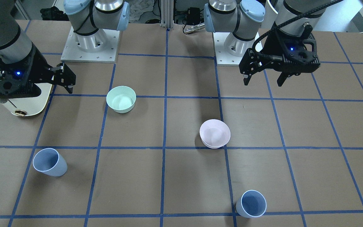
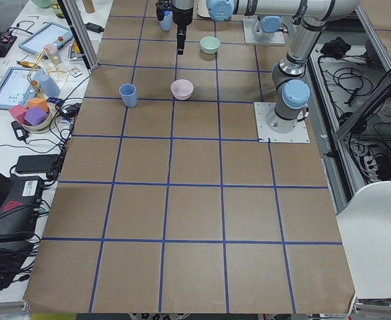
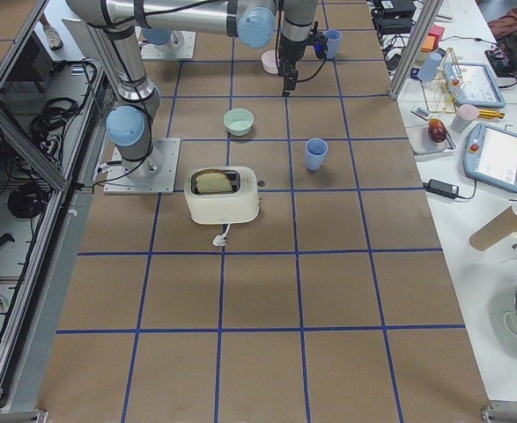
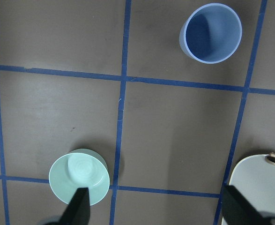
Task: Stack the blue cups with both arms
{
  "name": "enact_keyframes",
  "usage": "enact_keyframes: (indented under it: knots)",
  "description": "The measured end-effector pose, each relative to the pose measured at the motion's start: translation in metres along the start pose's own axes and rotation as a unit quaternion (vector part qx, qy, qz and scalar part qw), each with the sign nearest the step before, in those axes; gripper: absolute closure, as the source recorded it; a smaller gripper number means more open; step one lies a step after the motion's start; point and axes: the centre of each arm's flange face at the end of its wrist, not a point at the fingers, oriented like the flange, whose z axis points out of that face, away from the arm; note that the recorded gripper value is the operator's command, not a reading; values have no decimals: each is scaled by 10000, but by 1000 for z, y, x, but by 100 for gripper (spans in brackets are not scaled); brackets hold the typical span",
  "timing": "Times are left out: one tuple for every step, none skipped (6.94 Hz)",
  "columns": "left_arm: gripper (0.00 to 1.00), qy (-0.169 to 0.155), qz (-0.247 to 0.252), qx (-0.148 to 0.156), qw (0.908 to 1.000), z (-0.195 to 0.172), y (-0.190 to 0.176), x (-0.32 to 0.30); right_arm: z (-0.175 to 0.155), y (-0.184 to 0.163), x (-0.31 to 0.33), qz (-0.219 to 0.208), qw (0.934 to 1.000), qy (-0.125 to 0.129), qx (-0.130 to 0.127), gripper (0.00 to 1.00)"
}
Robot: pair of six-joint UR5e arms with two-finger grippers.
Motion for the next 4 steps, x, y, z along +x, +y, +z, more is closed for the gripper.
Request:
enact_keyframes:
  knots:
    - [0, 22, -20, -9, 10000, 3, -5, -1, 4, -9, 18, 69, 9999, 17, 96, 0]
    - [0, 42, -46, -16, 10000, 10, -21, -2, 13, -24, 46, -5, 9997, 33, 234, 0]
    - [0, 50, -53, -9, 10000, 26, -52, -4, 32, -46, 75, -214, 9990, 75, 390, 0]
    - [0, 53, -42, -7, 10000, 49, -93, -5, 57, -70, 95, -365, 9980, 129, 490, 0]
